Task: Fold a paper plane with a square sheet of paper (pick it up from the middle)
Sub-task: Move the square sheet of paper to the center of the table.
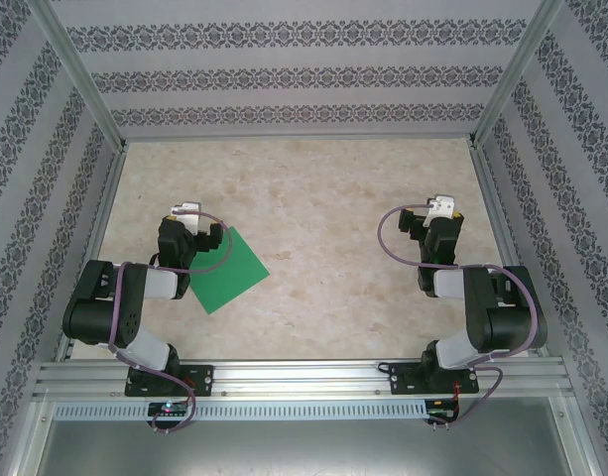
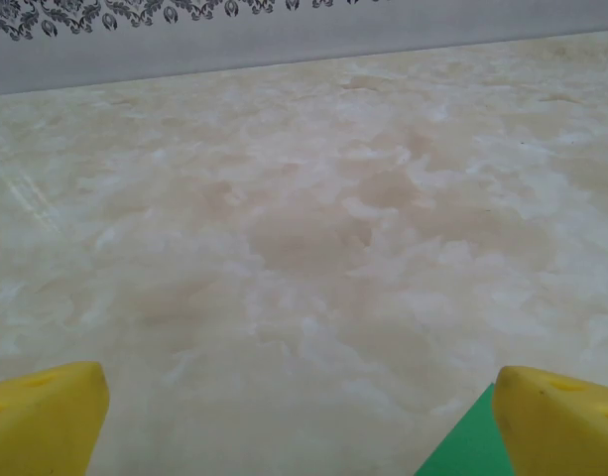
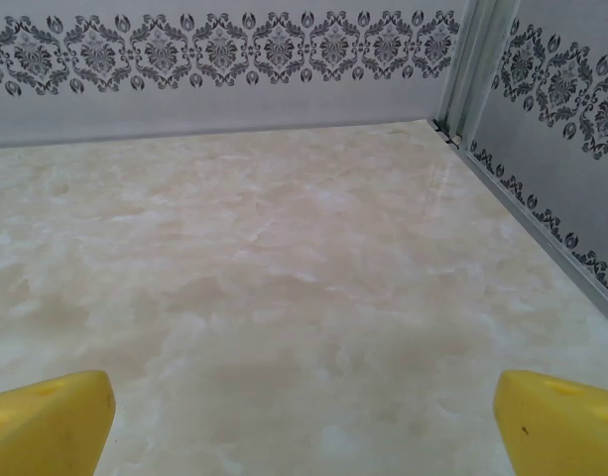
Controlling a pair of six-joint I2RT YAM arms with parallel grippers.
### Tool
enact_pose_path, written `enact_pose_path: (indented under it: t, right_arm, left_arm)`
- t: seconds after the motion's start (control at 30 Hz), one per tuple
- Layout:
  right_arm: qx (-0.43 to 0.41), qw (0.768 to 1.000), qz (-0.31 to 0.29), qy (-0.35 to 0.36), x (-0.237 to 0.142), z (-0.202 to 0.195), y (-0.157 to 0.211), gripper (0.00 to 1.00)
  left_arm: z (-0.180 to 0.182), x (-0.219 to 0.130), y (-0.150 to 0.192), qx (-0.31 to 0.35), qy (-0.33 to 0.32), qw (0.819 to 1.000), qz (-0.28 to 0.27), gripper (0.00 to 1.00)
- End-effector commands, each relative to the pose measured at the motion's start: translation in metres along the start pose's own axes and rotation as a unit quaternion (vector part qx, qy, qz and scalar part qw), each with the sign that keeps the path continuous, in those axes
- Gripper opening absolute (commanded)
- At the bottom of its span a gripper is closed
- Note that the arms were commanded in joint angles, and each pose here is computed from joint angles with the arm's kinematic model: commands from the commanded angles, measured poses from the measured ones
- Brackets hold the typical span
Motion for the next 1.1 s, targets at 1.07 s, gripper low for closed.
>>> enact_pose_path:
  t: [1.07]
  right_arm:
    - [0.126, 0.917, 0.237, -0.295, -0.049, 0.116, -0.060, 0.98]
  left_arm:
    - [0.015, -0.056, -0.068, -0.210, -0.029, 0.974, 0.083, 1.00]
Point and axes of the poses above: each hand's point on the last joint's axis, 136 mm out from that joint toward the fingers, its own x axis out along the fingers, its own z axis along the line the jaws close on, y = z × x, the point moved 6 cm from there along -x, back along the fingers, and after that the axes turned 2 degrees about x, right-handed, at the moved point
